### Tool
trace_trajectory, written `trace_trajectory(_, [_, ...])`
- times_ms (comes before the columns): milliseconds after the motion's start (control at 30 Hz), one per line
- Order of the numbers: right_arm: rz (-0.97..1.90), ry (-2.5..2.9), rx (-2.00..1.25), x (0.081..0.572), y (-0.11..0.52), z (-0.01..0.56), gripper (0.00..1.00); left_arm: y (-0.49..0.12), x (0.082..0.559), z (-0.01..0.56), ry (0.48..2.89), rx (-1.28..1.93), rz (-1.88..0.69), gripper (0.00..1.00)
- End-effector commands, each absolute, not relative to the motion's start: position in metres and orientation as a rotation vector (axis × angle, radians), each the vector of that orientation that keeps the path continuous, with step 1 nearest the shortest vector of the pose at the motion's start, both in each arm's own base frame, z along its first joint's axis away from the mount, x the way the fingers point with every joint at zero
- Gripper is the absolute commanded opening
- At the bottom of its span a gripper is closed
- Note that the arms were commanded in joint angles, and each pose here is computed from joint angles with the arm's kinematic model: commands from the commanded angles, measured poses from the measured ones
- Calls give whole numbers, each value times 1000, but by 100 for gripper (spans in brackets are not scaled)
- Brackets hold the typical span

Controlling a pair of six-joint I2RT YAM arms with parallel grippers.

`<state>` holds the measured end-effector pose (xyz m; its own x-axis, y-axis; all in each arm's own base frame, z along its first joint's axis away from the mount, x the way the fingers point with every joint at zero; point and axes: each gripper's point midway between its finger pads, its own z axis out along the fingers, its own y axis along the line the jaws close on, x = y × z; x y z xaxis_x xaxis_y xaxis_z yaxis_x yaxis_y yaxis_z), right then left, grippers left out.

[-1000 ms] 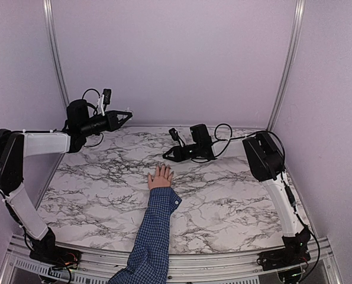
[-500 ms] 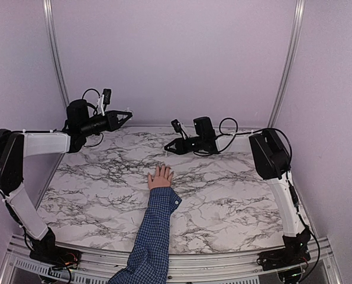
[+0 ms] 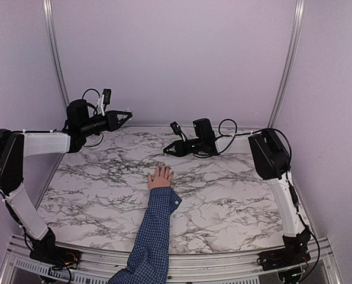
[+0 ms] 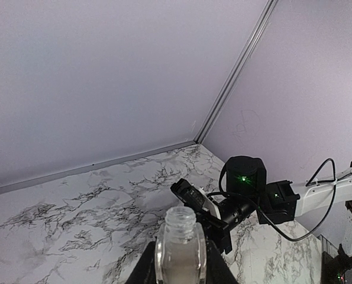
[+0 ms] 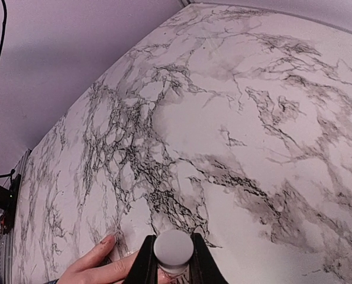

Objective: Paint the nails
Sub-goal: Paint the hand on the nail.

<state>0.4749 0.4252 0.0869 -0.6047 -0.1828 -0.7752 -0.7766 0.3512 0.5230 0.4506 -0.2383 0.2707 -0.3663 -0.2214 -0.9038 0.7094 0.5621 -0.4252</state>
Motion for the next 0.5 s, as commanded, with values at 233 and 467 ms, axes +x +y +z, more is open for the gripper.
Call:
trace_trajectory(233, [1279,2003,-842,470,436,80,0,-237,449,290,1609,433,-1029,0])
trace_trajectory(467, [1271,2021,-838,469,437,72,0,-237,449,289,1610,435,-1029,0])
